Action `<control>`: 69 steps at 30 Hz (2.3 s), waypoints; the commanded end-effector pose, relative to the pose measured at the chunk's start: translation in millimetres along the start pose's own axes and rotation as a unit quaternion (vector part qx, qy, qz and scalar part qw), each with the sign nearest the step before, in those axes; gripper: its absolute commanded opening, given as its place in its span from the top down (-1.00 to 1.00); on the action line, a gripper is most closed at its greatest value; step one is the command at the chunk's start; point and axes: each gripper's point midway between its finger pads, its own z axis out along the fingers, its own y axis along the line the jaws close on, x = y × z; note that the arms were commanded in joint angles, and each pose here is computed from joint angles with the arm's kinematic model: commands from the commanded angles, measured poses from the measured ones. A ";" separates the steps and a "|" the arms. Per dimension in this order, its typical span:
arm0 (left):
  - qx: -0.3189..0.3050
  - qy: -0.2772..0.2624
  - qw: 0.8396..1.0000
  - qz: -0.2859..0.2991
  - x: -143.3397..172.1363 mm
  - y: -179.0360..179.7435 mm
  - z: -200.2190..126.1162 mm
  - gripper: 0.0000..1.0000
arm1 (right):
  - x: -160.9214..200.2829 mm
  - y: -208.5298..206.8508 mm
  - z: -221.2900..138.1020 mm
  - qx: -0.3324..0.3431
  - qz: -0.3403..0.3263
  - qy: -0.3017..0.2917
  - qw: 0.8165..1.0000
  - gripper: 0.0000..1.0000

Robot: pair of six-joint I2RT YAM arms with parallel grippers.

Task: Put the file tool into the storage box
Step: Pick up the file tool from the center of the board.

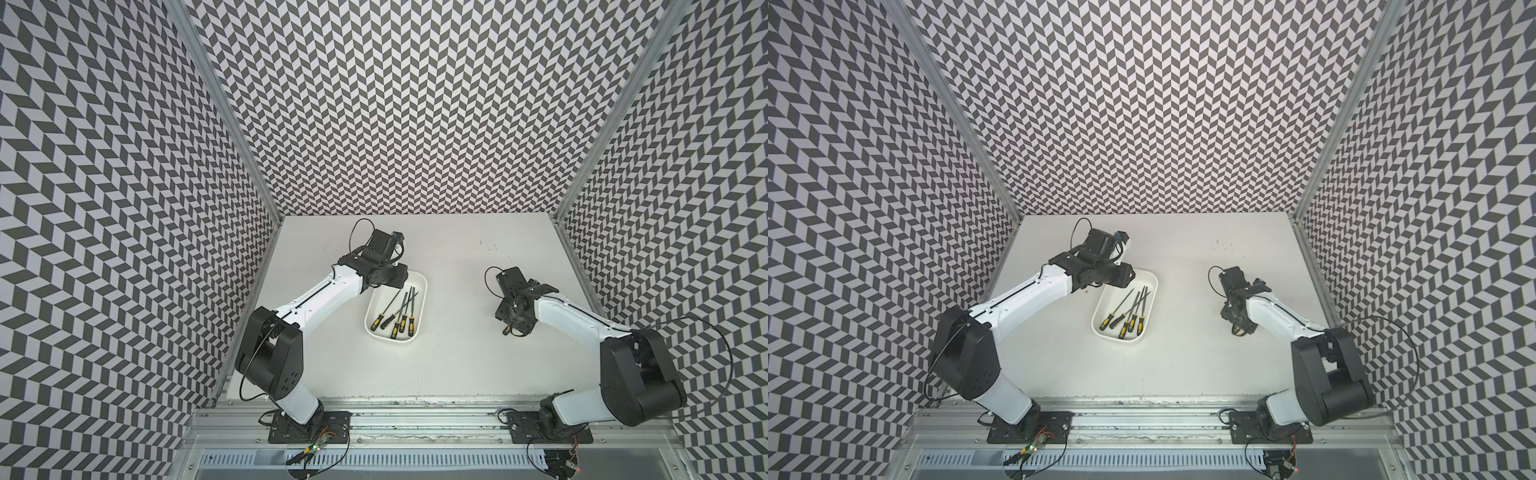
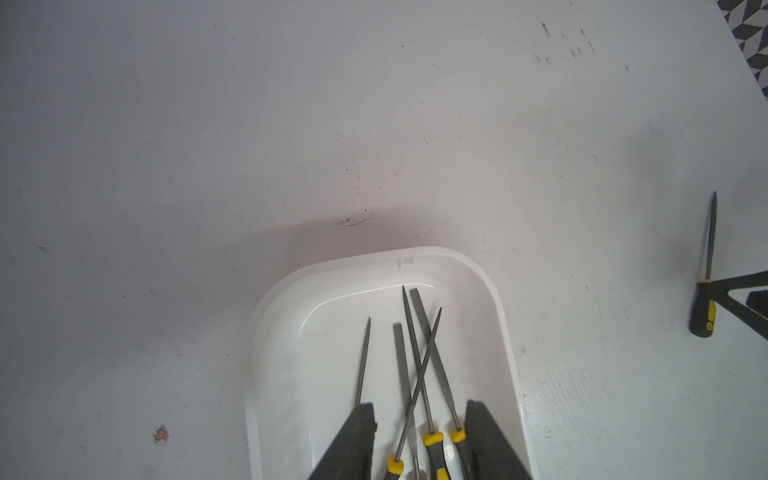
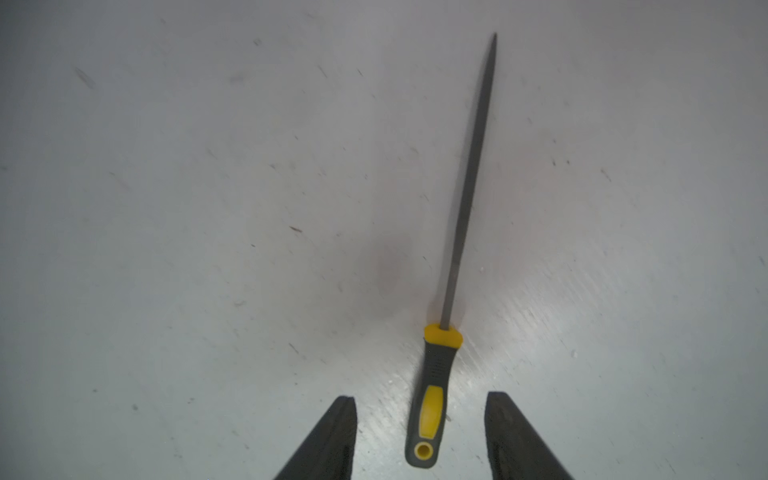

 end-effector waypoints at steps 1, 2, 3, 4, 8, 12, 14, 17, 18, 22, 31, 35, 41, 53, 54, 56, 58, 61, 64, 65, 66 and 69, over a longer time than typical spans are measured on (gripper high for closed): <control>0.012 -0.018 1.000 0.007 -5.9 -5.4 -7.1 0.19 | 8.9 3.2 2.5 -0.019 0.026 0.017 0.999 -0.08; 0.013 -0.018 1.000 0.007 -5.4 -5.6 -6.0 0.19 | 9.8 3.9 4.6 -0.019 0.025 0.019 0.999 -0.08; 0.015 -0.018 1.000 0.006 -5.1 -6.3 -6.0 0.19 | 10.2 5.0 6.7 -0.020 0.024 0.021 0.999 -0.07; 0.017 -0.017 1.000 0.004 -5.0 -6.8 -5.7 0.18 | 10.2 6.8 8.6 -0.022 0.021 0.021 0.999 -0.07; 0.018 -0.019 1.000 0.004 -6.3 -7.2 -6.5 0.19 | 9.1 10.9 14.6 -0.023 0.016 0.024 0.999 -0.04; 0.016 -0.023 1.000 0.004 -8.7 -7.0 -9.6 0.19 | 13.5 7.1 23.6 -0.014 0.013 0.030 0.999 0.04; 0.013 -0.024 1.000 0.004 -8.7 -6.0 -9.8 0.19 | 19.7 3.6 29.0 -0.013 0.015 0.039 0.999 0.25; 0.012 -0.025 1.000 0.004 -9.4 -5.9 -11.1 0.19 | 26.2 4.2 33.5 -0.022 0.015 0.049 0.998 0.85; 0.013 -0.025 1.000 0.004 -9.3 -6.2 -11.1 0.19 | 25.8 6.7 33.6 -0.027 0.011 0.050 0.998 1.00; 0.042 -0.026 0.999 -0.008 -11.6 -10.8 -11.7 0.19 | 18.7 41.6 21.8 -0.107 -0.021 0.054 0.993 1.00; 0.170 -0.037 0.983 -0.063 -24.1 -25.2 -10.1 0.18 | 46.9 170.5 -80.3 -0.401 -0.229 0.086 0.883 1.00; 0.202 -0.034 0.976 -0.071 -24.5 -34.6 -6.0 0.17 | 61.4 196.0 -128.3 -0.484 -0.260 0.097 0.830 1.00; 0.214 -0.033 0.974 -0.072 -22.4 -42.5 -3.6 0.17 | 76.6 224.3 -173.8 -0.542 -0.293 0.102 0.781 1.00; 0.218 -0.047 0.972 -0.070 -30.4 -49.6 -3.7 0.17 | 99.2 250.3 -190.8 -0.545 -0.337 0.113 0.759 1.00; 0.218 -0.048 0.972 -0.070 -31.4 -50.1 -4.4 0.17 | 100.0 249.5 -187.9 -0.541 -0.337 0.115 0.762 1.00; 0.214 -0.047 0.973 -0.068 -31.8 -50.1 -6.1 0.17 | 100.3 248.1 -181.4 -0.531 -0.340 0.115 0.767 1.00; 0.196 -0.045 0.977 -0.065 -29.8 -45.0 -7.0 0.17 | 98.4 247.5 -174.6 -0.522 -0.338 0.109 0.776 1.00; 0.155 -0.040 0.985 -0.058 -22.7 -30.9 -8.0 0.17 | 92.4 248.2 -167.8 -0.512 -0.332 0.100 0.786 1.00; 0.125 -0.037 0.990 -0.059 -14.0 -16.7 -9.6 0.17 | 85.5 250.1 -167.1 -0.513 -0.322 0.092 0.790 1.00; 0.121 -0.035 0.990 -0.060 -10.5 -13.9 -10.0 0.17 | 82.9 250.2 -167.0 -0.513 -0.319 0.090 0.792 1.00; 0.120 -0.035 0.990 -0.062 -8.6 -12.2 -10.7 0.17 | 81.4 250.1 -166.4 -0.513 -0.316 0.089 0.793 1.00; 0.122 -0.035 0.990 -0.065 -5.5 -11.0 -12.6 0.17 | 75.4 249.4 -164.9 -0.513 -0.311 0.086 0.796 1.00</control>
